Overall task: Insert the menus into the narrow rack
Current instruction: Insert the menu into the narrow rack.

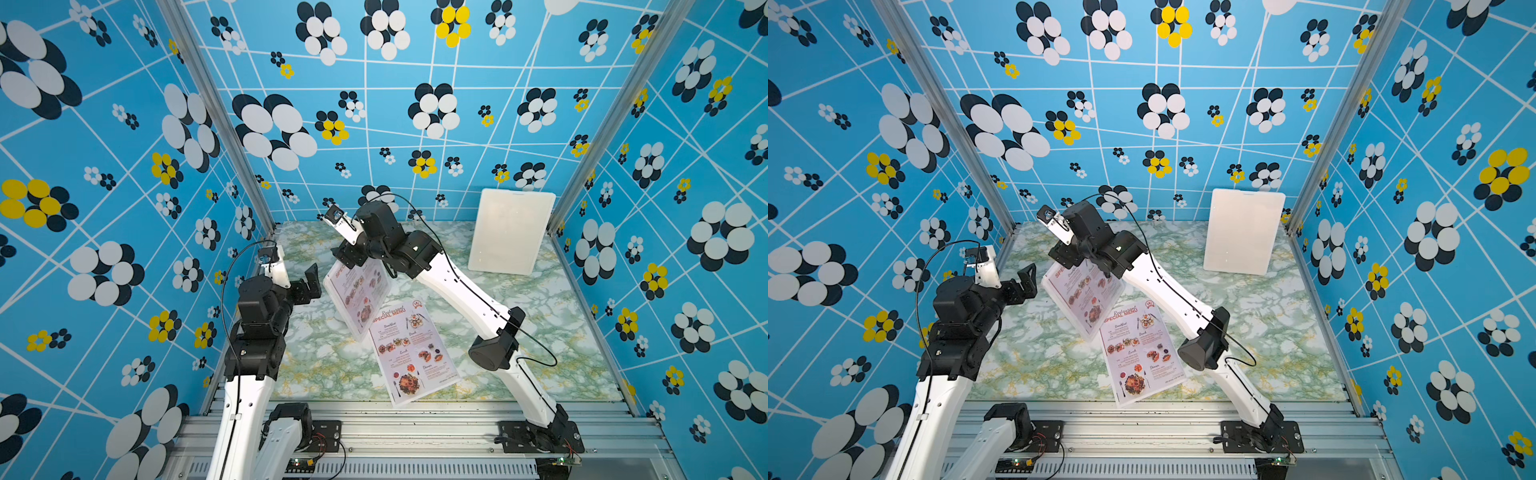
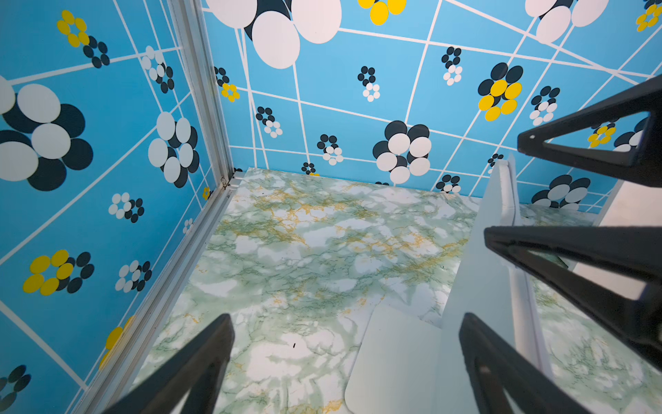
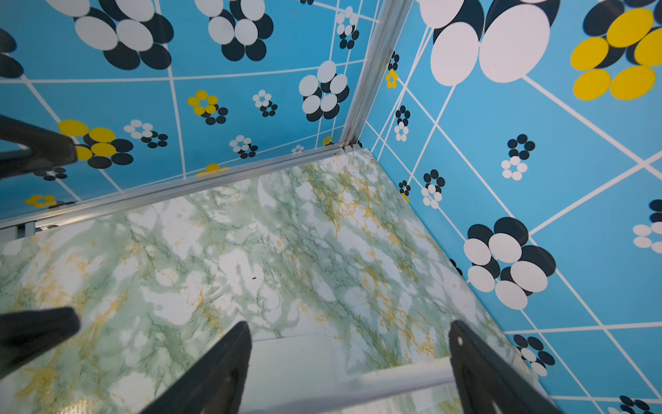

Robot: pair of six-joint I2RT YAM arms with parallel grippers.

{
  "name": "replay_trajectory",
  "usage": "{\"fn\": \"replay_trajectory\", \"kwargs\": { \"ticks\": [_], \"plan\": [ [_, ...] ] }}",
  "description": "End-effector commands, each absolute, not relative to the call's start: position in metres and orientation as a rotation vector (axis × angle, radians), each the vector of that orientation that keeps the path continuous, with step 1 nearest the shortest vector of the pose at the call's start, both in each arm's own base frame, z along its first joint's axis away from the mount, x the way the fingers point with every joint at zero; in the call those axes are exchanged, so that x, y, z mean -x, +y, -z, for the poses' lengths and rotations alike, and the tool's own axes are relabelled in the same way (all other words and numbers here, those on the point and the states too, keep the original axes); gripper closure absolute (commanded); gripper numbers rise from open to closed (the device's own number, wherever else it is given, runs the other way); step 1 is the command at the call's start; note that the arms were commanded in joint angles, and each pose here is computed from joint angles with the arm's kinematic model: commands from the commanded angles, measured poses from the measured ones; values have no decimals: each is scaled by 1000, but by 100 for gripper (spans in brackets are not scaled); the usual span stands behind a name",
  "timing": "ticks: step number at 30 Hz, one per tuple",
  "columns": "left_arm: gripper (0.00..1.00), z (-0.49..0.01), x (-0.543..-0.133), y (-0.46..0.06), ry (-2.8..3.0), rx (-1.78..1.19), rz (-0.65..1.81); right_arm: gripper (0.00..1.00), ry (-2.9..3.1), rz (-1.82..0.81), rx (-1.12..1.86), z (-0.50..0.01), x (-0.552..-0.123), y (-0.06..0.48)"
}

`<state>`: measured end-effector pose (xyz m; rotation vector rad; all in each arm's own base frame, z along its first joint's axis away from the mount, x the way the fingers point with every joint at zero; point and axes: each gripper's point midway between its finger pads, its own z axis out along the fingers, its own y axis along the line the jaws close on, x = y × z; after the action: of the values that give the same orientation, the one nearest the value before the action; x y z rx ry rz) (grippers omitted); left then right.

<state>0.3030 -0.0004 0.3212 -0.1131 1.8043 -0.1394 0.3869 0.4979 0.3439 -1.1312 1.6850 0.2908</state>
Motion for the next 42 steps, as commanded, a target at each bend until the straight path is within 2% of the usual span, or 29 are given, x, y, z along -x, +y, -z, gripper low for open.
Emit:
{"fn": "replay_trajectory", "kwargs": {
  "ticks": [1,9,42],
  "plan": [
    [1,-323,-303,4,1781,130,130,11,1713,-263,1122,-346,-386,488],
    [1,-322,-302,5,1782,132,122,12,1698,-268,1087,-371,-379,475],
    [1,-318,-298,6,1784,130,108,11,1807,-186,1088,-335,-399,459]
  ]
}}
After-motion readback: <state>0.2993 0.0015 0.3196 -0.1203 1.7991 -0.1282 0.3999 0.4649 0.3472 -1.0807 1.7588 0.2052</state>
